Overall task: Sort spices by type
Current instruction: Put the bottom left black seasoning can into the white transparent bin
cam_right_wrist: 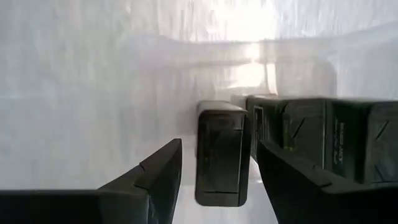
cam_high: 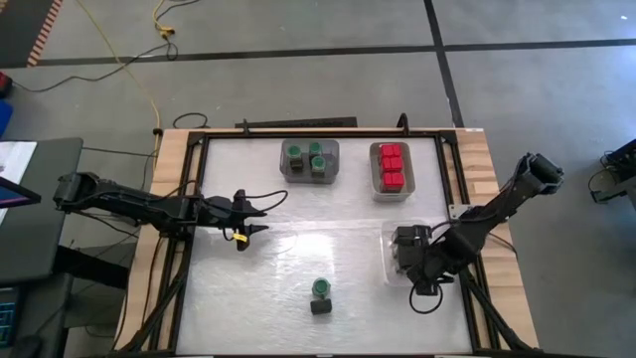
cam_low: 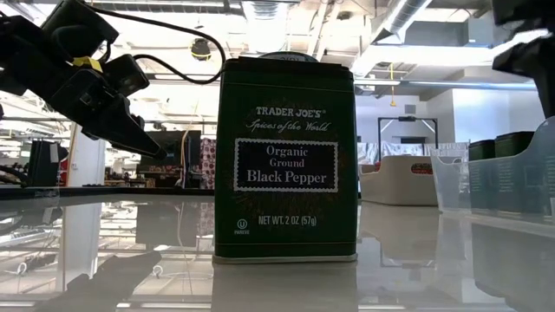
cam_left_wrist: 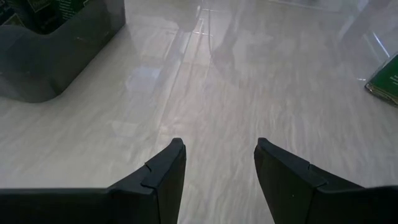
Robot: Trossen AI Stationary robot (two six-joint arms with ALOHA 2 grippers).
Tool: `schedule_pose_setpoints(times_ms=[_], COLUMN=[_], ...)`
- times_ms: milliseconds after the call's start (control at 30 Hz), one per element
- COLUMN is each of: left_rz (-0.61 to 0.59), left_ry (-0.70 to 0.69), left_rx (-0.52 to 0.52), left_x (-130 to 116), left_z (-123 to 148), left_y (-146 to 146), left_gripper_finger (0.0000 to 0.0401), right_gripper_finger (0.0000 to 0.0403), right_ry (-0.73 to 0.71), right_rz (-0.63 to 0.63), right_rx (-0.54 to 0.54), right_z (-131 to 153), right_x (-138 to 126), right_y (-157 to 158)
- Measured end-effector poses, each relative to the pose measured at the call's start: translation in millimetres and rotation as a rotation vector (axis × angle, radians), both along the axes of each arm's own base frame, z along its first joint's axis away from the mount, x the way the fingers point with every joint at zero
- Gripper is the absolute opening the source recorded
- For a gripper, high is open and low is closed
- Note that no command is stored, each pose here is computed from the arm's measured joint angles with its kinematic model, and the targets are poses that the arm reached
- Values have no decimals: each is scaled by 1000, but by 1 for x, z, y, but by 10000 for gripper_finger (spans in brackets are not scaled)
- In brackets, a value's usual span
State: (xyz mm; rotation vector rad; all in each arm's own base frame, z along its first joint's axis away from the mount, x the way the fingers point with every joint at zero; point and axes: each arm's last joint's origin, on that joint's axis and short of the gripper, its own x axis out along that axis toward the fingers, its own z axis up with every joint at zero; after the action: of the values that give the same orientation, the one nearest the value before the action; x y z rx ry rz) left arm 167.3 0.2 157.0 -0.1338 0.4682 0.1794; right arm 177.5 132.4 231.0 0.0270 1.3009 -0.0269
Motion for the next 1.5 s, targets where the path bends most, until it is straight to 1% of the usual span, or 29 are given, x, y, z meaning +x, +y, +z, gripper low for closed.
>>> schedule_pose_setpoints(times_ms=[167, 333, 467, 533, 667, 967, 1167, 1300, 1500], left_rz=[0, 0, 0, 0, 0, 0, 0, 0, 0], left_ry=[0, 0, 0, 0, 0, 0, 0, 0, 0], left_rx=[0, 0, 0, 0, 0, 0, 0, 0, 0], left_x=[0, 0, 0, 0, 0, 0, 0, 0, 0], left_z=[0, 0, 0, 0, 0, 0, 0, 0, 0], left_y=[0, 0, 0, 0, 0, 0, 0, 0, 0], left_gripper_finger=[183, 183, 183, 183, 183, 183, 183, 183, 183], right_gripper_finger=[235, 235, 227, 219, 192, 78, 27, 11, 28], right_ry=[-39, -70, -38, -24, -4, 53, 58, 54, 56], right_rz=[0, -13, -78, -79, -43, 7, 7, 2, -24], right_rx=[30, 55, 66, 80, 102, 64, 58, 65, 70], right_z=[15, 23, 24, 23, 20, 7, 3, 3, 3], right_x=[-5, -9, -13, -15, -16, -16, -13, -13, -13], right_y=[-4, -7, -11, -8, 1, 15, 17, 18, 18])
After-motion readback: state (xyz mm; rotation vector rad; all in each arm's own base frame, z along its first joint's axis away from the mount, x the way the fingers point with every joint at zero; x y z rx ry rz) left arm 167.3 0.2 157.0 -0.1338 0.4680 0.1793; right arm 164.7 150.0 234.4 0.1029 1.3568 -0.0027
